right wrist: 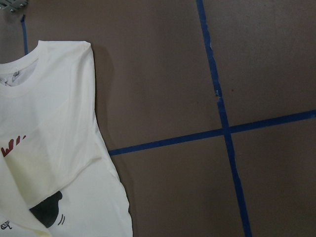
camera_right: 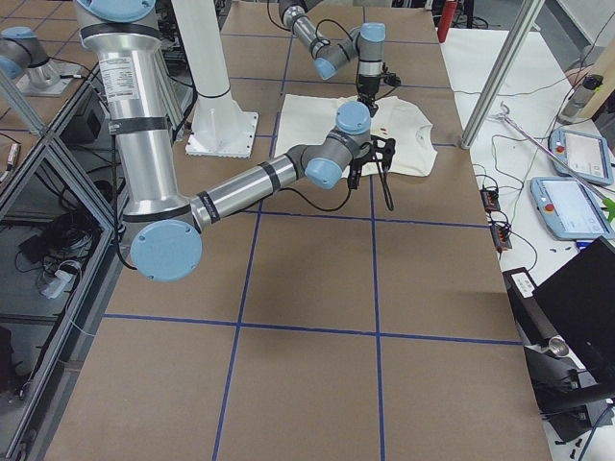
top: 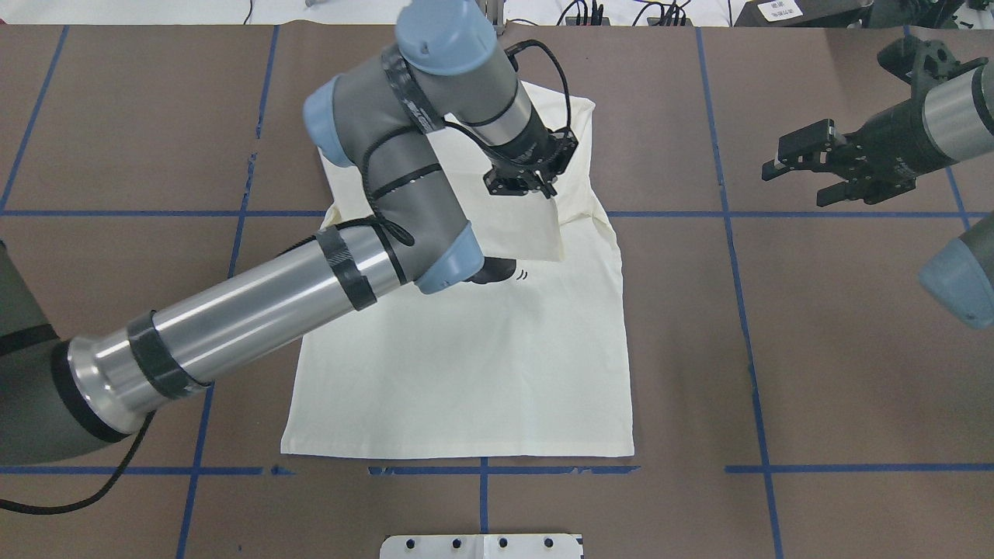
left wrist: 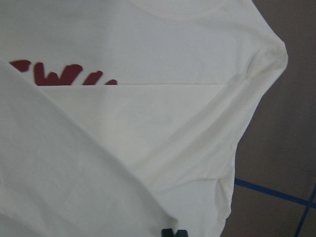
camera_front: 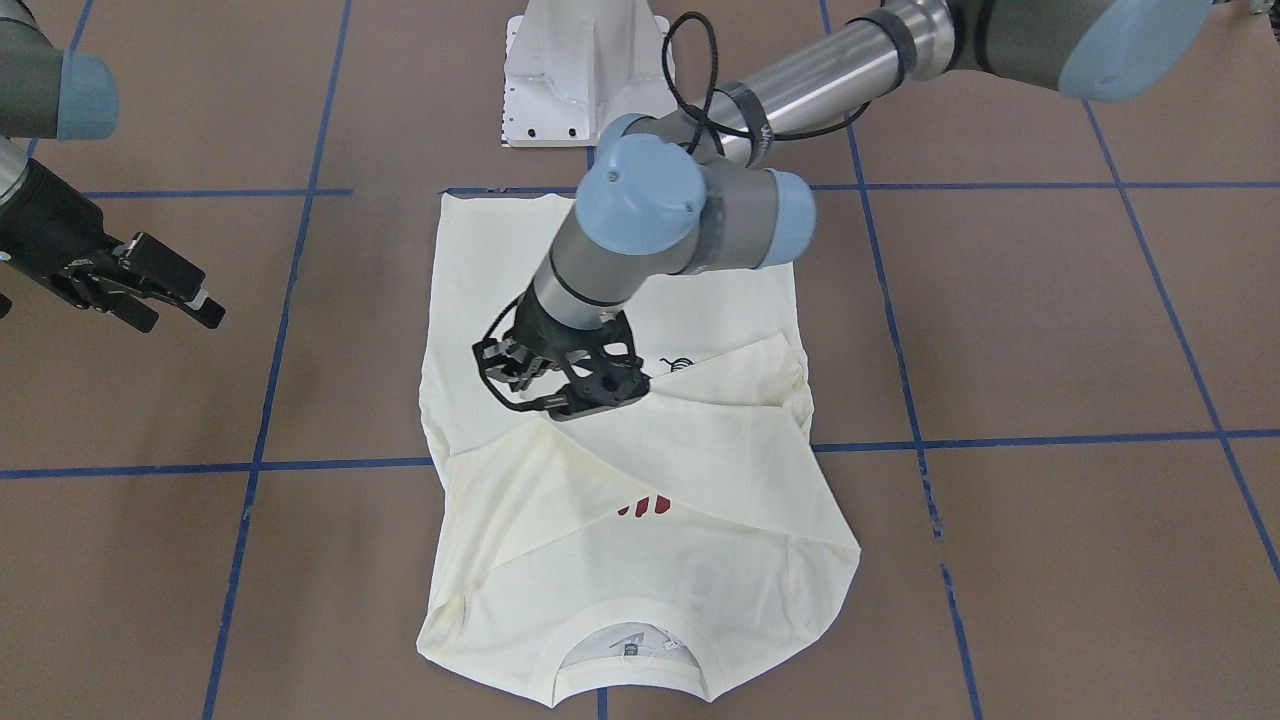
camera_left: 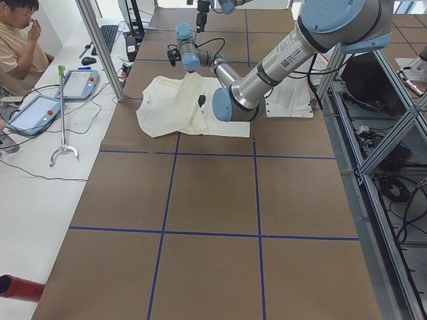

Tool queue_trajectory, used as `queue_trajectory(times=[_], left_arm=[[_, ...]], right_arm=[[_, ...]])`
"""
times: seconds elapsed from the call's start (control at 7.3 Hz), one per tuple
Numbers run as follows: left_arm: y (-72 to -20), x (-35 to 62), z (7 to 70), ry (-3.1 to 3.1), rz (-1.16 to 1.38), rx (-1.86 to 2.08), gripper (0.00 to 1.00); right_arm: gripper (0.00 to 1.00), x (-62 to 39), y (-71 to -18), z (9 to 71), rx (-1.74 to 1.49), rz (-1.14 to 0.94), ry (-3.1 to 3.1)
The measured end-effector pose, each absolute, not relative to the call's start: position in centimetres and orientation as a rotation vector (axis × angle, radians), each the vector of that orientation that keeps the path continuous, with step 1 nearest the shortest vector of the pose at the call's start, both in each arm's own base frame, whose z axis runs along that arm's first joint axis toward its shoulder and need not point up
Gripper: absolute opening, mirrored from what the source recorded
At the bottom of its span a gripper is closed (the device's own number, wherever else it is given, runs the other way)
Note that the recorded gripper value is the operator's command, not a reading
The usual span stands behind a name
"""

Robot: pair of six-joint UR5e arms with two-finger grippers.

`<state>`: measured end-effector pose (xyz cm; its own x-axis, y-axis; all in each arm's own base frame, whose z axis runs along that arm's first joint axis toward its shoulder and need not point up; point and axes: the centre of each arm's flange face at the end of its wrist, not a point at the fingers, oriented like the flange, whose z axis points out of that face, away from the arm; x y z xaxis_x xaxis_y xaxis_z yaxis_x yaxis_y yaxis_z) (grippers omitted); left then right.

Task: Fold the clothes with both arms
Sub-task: 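Fold the grasped sleeve across the shirt front with the left gripper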

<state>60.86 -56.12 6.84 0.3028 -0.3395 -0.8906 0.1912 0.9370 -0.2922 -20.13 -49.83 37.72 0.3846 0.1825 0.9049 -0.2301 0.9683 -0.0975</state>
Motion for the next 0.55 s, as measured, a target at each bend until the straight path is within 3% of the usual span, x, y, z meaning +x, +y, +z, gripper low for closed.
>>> queue_trajectory(times=[0.14,0.55], left_arm=[[-55.0,64.0,6.2,1.241,-0.381,-0.115,0.92],[-55.6,63.4,6.5,1.282,-0.448,-0.101,0.91]], right_arm=[[1.0,-19.9,-49.6,37.8,0.047,0.263,-1.147],[1.0,-22.2,-48.5,37.2,0.038,0.244,-1.146]])
